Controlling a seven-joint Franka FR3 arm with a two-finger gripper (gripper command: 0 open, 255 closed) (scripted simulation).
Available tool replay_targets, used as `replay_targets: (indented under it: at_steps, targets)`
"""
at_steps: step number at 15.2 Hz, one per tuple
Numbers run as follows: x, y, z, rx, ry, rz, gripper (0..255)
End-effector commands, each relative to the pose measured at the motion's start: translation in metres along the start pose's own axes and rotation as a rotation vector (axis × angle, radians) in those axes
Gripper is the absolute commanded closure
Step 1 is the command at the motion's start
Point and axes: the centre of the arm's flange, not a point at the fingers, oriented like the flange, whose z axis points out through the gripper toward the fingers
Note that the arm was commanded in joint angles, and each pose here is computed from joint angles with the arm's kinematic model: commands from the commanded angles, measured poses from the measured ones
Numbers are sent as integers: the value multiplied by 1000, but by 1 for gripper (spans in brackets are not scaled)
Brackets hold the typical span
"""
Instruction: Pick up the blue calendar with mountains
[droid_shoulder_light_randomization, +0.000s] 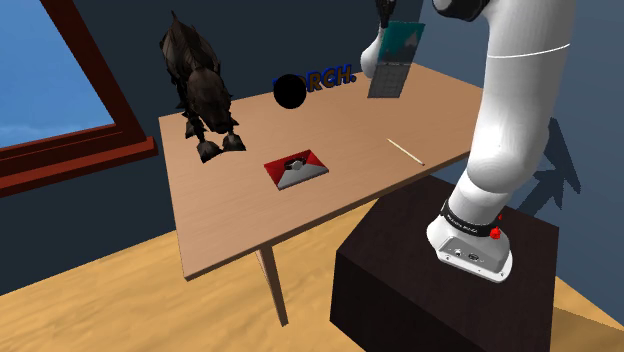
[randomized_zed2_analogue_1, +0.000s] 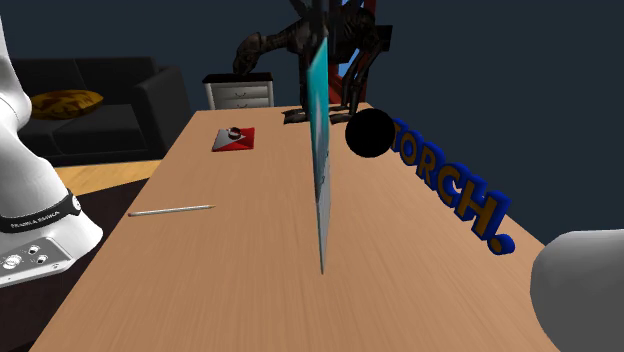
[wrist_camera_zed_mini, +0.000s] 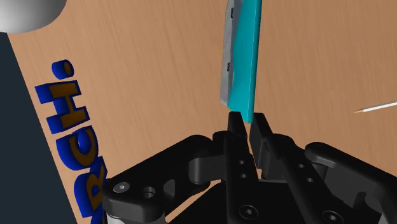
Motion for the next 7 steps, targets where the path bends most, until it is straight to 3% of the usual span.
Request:
replay_targets:
  at_steps: [1,7]
  targets:
    - [-2,-1,-11,0,0,0,255]
    - [-6,0,-33,0,0,0,255]
